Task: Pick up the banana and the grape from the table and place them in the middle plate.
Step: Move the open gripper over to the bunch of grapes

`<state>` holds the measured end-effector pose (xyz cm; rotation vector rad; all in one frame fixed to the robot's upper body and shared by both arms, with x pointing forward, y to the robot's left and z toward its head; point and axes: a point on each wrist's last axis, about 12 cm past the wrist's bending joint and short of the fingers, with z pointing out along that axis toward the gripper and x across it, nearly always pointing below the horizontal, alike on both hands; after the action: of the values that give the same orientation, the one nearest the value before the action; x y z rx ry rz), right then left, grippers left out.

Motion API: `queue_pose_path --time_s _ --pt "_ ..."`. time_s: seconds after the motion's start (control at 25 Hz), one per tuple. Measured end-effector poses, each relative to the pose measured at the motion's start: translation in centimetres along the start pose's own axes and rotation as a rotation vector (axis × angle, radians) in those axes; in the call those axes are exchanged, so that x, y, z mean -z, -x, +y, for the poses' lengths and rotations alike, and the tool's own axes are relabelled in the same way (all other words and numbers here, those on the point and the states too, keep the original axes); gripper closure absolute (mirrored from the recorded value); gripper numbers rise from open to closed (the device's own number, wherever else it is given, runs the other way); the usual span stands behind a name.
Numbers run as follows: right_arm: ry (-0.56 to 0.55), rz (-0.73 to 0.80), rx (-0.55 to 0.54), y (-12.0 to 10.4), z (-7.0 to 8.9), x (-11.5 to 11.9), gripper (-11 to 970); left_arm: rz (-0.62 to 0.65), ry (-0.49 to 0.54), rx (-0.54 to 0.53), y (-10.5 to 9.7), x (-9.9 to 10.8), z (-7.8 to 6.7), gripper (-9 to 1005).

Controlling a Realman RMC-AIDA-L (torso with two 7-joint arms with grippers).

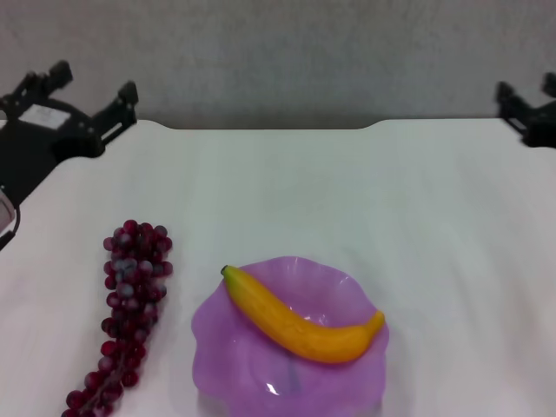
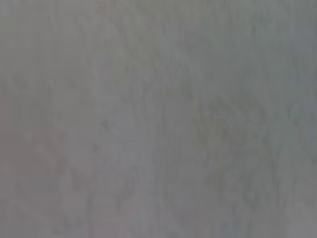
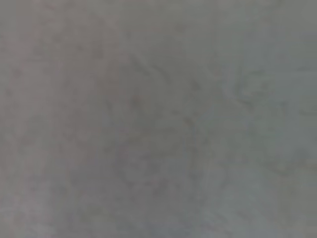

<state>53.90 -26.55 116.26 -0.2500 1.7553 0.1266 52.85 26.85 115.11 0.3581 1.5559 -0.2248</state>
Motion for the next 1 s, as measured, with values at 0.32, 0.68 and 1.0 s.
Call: queue_pose_path --time_s 0.32,0.68,1.0 --pt "-0.053 0.008 -0.03 -0.4 -1.6 0.8 357 0.244 0.024 -0.043 -0.8 -1.4 -0.1 127" --pt "-0.045 0.006 -0.038 -0.3 -1.3 0.4 358 0.471 0.039 -0.043 -0.9 -3.7 -0.1 131" --pt "-0.035 0.001 -0.04 -0.1 -1.1 0.2 358 0.6 0.034 -0.033 -1.3 -4.4 0.1 135"
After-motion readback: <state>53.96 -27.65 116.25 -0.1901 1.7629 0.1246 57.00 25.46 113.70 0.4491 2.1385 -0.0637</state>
